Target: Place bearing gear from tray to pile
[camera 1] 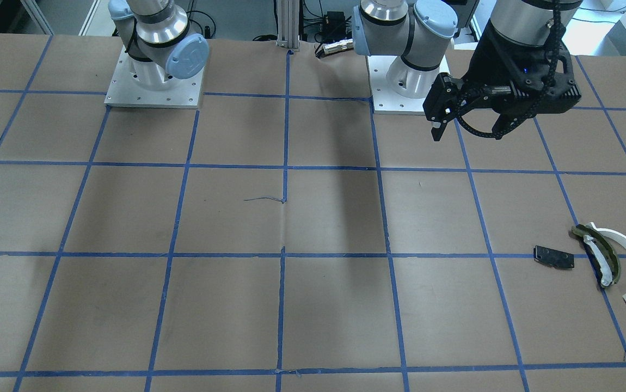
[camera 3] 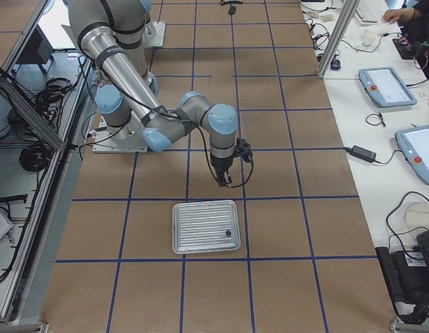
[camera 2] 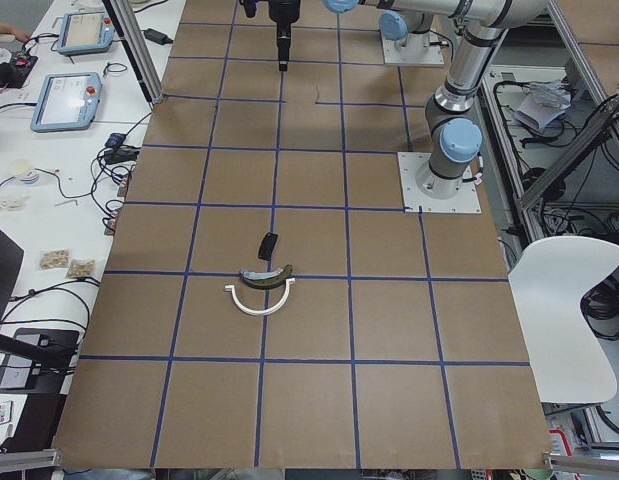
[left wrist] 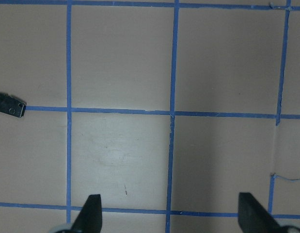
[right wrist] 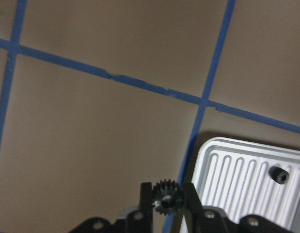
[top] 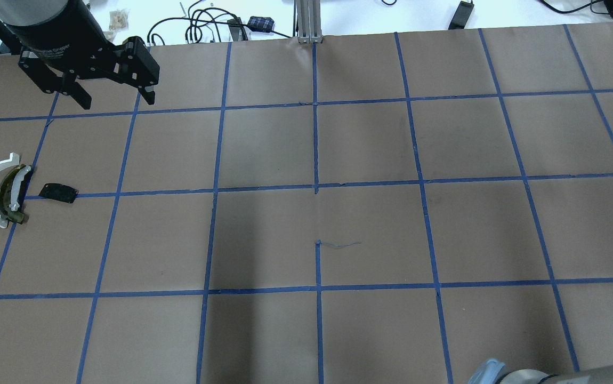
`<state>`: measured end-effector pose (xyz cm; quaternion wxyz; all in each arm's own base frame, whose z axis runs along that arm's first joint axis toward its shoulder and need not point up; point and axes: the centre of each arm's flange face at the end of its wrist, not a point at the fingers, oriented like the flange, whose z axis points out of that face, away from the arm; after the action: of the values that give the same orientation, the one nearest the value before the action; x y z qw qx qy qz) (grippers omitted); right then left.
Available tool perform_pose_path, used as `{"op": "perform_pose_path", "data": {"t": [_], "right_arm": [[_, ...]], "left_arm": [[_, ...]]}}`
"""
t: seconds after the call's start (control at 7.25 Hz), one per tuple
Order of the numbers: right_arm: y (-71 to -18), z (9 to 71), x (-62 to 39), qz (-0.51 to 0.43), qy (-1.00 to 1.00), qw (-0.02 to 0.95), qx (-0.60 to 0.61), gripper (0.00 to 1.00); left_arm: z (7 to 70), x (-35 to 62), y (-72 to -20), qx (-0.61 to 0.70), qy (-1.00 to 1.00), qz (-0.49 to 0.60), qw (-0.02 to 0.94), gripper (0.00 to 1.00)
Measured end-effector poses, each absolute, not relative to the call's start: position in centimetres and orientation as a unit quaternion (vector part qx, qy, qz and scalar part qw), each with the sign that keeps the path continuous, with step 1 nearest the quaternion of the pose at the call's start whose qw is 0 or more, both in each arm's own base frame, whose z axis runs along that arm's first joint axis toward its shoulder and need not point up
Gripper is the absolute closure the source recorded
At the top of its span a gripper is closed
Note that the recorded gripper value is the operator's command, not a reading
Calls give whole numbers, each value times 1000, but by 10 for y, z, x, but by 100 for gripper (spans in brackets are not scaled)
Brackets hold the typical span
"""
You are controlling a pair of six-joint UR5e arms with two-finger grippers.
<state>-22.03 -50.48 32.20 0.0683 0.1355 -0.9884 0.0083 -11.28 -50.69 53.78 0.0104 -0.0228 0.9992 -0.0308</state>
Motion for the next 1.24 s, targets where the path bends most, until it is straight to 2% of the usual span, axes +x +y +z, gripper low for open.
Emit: {"op": "perform_pose_path", "data": {"t": [0.41, 0.69, 1.1, 1.24], "right_arm": [[-553, 306, 0, 21, -996, 52, 70, 94], [-547, 292, 115, 23, -999, 29, -2, 91], [-529, 257, 249, 20, -994, -52, -91, 84], [-524, 241, 283, 27, -992, -61, -106, 78]], "left_arm": [[537, -113, -507, -23, 999, -30, 11, 0], [537, -113, -507, -23, 999, -30, 11, 0], [537, -113, -506, -23, 999, -30, 10, 0], [538, -113, -506, -23, 999, -30, 10, 0]]}}
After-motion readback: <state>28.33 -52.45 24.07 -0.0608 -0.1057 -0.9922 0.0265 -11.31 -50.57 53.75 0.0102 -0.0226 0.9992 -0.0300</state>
